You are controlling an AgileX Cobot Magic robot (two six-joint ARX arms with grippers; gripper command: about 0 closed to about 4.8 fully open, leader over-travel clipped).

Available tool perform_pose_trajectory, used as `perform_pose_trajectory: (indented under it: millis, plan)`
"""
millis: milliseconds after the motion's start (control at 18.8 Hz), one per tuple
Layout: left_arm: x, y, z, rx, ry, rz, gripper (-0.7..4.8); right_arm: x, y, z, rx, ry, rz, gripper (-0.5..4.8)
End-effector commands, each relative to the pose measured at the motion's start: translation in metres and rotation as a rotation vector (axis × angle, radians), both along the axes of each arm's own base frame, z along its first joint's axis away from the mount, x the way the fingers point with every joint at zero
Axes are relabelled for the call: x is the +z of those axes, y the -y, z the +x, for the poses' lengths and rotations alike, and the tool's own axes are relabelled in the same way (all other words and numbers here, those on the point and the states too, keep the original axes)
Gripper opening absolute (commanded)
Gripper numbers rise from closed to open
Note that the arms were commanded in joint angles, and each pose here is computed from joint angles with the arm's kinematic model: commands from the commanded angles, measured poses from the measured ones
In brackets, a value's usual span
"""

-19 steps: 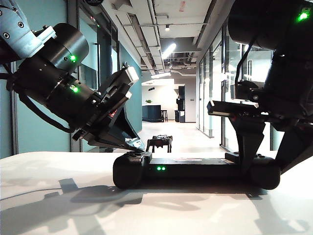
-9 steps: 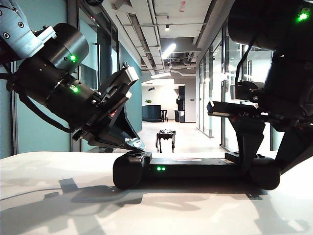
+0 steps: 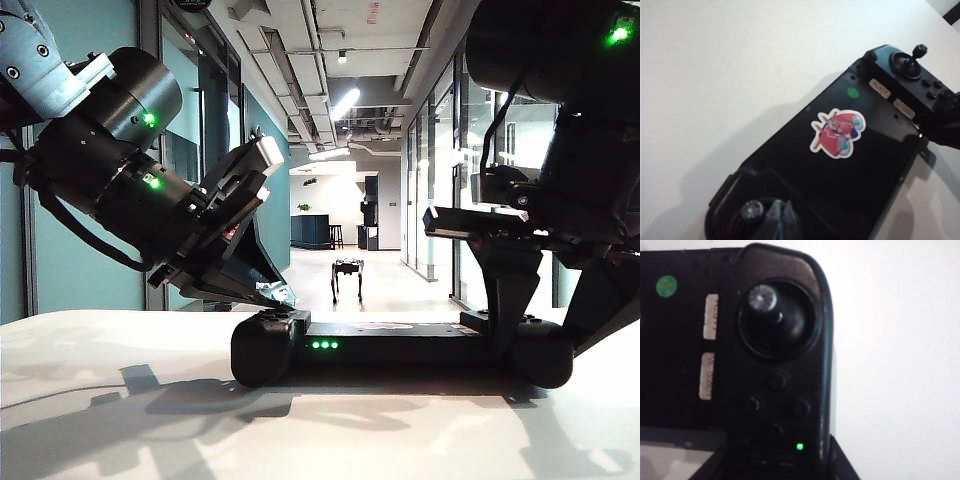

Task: Push the left joystick on the remote control sitting on the white table forward to make the robot dog walk in a straight line until it approaches the door.

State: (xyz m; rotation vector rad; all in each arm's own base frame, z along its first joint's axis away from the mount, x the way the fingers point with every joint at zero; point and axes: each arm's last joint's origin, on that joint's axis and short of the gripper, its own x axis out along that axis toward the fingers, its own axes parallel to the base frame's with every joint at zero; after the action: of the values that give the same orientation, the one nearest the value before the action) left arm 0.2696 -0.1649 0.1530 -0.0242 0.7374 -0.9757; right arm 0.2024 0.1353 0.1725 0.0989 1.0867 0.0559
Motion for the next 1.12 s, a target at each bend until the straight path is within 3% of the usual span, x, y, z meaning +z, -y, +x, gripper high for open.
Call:
perform_pose_trajectory:
  millis: [53,266,746,959,1119]
  plan:
    - [0.0,0.0,0.0,-0.008,-0.004,-0.006,-0.06,0.002,-0.002,0.001,0.006,0.007,0.015,1.56]
    - [0.013,-0.002,-0.007,-0.033,-0.042,-0.033,-0.06,0.002,-0.002,0.001,0.008,0.008,0.014,1.56]
    - [0.063,-0.019,-0.037,-0.035,-0.015,-0.045,-0.06,0.002,-0.002,0.001,0.009,0.008,0.013,1.56]
    - [0.09,-0.029,-0.056,-0.034,0.03,-0.071,-0.05,0.002,-0.002,0.001,0.009,0.008,0.014,1.56]
    - [0.112,-0.041,-0.073,0.055,0.089,-0.064,-0.06,0.002,-0.002,0.001,0.009,0.01,0.014,1.56]
